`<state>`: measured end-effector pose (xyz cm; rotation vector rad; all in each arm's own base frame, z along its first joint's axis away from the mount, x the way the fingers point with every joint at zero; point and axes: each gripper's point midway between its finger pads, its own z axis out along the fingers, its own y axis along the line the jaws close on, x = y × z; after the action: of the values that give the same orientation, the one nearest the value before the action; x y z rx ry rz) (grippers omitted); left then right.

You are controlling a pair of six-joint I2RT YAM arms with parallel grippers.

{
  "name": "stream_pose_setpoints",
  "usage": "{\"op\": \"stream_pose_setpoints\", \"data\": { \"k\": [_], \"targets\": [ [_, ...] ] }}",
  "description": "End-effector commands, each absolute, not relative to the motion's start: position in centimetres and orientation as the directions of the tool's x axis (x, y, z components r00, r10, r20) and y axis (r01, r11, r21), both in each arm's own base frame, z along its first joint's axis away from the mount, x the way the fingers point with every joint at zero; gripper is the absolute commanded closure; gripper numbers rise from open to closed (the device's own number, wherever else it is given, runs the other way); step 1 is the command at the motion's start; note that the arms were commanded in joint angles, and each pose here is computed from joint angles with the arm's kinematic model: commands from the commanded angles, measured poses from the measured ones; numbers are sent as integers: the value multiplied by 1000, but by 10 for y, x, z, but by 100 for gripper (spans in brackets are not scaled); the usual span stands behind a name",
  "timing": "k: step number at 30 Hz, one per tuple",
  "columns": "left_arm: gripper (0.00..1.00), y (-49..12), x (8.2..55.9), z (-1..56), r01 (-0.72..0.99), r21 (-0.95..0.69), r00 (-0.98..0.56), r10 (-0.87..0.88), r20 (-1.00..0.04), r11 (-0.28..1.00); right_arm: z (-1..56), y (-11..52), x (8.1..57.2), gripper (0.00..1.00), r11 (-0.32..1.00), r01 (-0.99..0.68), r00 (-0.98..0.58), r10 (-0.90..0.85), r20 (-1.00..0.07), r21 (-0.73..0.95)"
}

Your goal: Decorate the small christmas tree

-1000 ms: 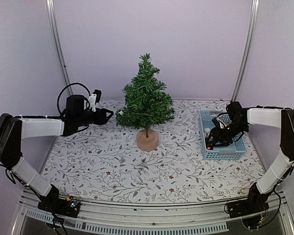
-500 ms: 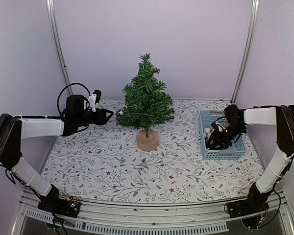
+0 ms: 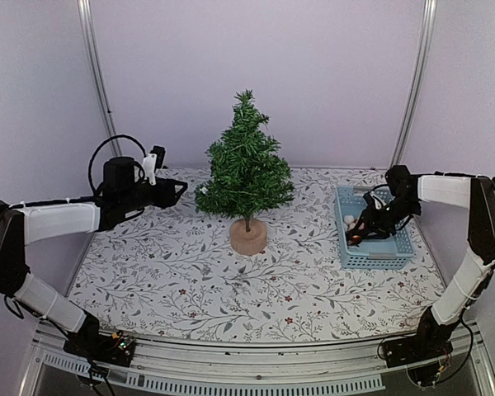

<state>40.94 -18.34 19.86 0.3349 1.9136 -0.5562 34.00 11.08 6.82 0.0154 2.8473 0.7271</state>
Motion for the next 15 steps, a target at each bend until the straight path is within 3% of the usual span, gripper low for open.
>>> {"op": "stream_pose_setpoints", "data": {
  "k": [1,15],
  "targets": [
    [39,-174,403,218,477,-183,-329,-18,-944,859,103,117,354,65,837,-82,-962,75,-262,542],
    [37,-188,353,272,596,-20,-102,52,-993,803,156,120,373,65,795,-158,-912,111,-396,586]
  ]
}}
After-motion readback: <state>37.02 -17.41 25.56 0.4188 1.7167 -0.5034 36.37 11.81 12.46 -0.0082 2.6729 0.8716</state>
